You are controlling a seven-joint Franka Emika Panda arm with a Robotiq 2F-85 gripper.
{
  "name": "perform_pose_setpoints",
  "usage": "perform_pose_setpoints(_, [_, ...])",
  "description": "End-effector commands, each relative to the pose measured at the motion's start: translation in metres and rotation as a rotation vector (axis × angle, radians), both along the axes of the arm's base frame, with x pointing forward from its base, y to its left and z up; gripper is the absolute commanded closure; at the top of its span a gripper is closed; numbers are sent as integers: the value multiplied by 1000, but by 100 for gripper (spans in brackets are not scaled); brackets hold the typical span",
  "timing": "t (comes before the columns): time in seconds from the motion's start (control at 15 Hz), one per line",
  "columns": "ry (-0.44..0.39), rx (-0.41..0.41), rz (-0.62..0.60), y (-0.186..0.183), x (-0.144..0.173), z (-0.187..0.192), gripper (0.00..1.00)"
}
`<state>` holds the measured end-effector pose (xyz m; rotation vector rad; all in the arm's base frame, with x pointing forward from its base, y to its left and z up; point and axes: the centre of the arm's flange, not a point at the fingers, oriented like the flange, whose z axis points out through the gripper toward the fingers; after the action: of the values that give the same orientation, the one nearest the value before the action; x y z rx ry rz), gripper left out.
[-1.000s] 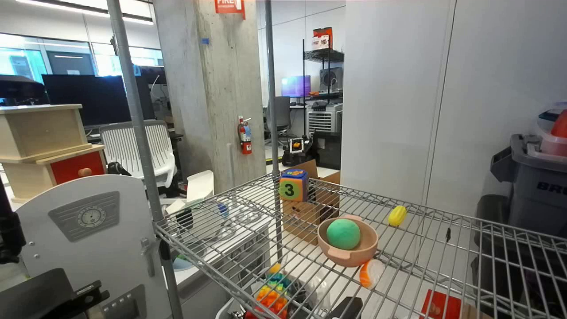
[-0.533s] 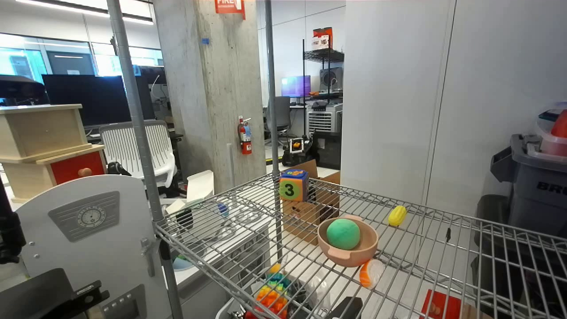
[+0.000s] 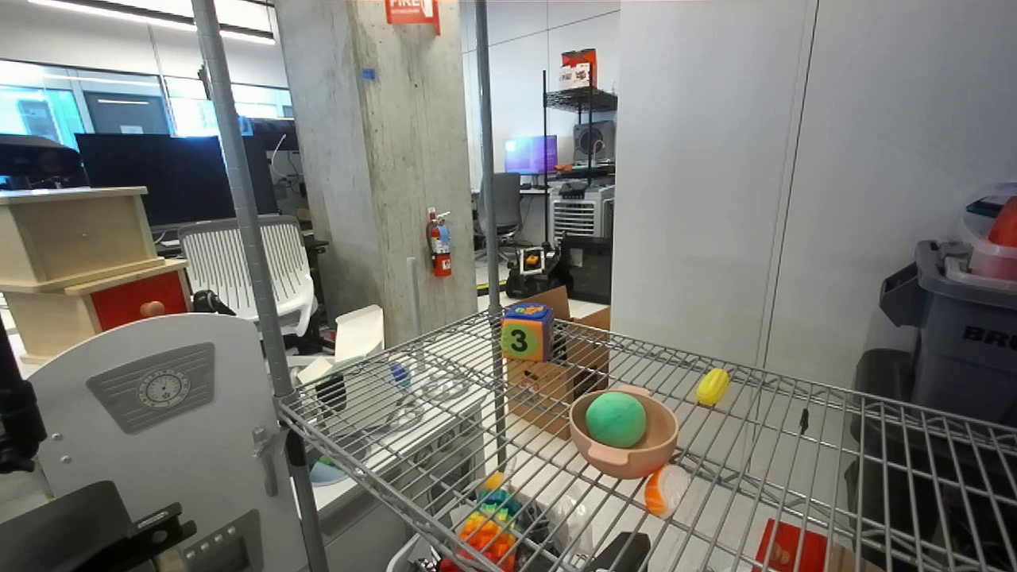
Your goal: Move the white and orange object to the left side of the shelf
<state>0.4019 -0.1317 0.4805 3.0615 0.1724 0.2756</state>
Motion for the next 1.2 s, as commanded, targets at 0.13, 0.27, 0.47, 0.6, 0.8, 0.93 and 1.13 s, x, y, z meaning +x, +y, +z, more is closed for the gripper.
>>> perform_pose_setpoints(0.13, [14,8,-44,2,39,-4,0])
perform_pose_setpoints(0.27, [30,9,-70,3,66,-7,0])
perform_pose_setpoints(0.47, [58,24,-121,6,130,-20,0])
perform_pose_setpoints(0.6, [72,41,-161,8,165,-30,0])
perform_pose_setpoints(0.8, [80,55,-245,15,224,-56,0])
perform_pose_setpoints(0.93, [87,80,-319,22,261,-77,0])
perform_pose_setpoints(1.13, [84,94,-404,33,312,-111,0])
